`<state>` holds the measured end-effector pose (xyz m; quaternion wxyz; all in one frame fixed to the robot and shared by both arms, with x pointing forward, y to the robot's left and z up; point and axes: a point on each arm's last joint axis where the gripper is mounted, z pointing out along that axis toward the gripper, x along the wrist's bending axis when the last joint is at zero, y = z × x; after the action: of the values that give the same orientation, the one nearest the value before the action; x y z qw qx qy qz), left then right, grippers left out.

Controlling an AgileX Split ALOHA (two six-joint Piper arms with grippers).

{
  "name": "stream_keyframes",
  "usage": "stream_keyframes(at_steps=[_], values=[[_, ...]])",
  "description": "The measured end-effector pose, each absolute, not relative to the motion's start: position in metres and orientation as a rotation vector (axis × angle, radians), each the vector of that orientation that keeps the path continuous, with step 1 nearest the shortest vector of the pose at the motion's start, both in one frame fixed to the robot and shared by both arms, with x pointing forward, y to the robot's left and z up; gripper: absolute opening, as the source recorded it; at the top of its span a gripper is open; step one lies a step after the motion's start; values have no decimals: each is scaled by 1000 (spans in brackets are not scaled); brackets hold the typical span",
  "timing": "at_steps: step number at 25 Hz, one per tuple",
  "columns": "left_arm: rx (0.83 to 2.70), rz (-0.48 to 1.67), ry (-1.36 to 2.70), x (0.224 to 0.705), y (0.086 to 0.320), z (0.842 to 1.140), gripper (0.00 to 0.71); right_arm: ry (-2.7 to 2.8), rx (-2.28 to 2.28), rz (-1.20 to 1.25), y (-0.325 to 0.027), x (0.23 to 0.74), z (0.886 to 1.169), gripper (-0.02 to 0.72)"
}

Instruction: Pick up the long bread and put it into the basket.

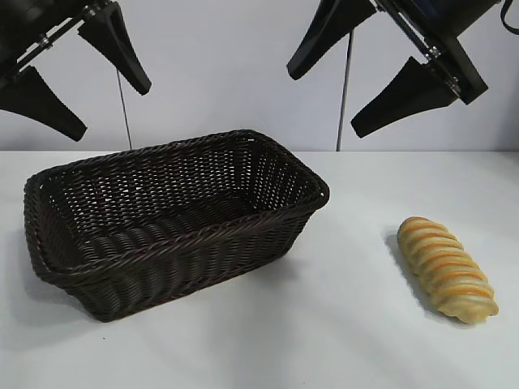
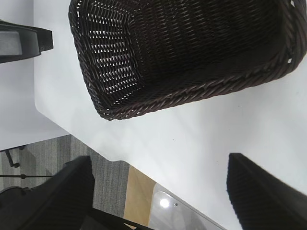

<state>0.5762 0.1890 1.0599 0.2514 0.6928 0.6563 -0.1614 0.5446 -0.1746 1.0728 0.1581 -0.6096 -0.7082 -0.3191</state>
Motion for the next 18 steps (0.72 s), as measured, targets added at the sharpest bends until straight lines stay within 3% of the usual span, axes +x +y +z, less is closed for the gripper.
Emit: stream_keyframes(at_steps=[10, 18], values=[[1911, 54, 2118, 564, 234, 1093, 570, -2025, -1744, -913, -175, 545, 1073, 538], [1853, -13, 2271, 553, 237, 1044, 570, -2025, -1744, -914, -175, 545, 1073, 538]])
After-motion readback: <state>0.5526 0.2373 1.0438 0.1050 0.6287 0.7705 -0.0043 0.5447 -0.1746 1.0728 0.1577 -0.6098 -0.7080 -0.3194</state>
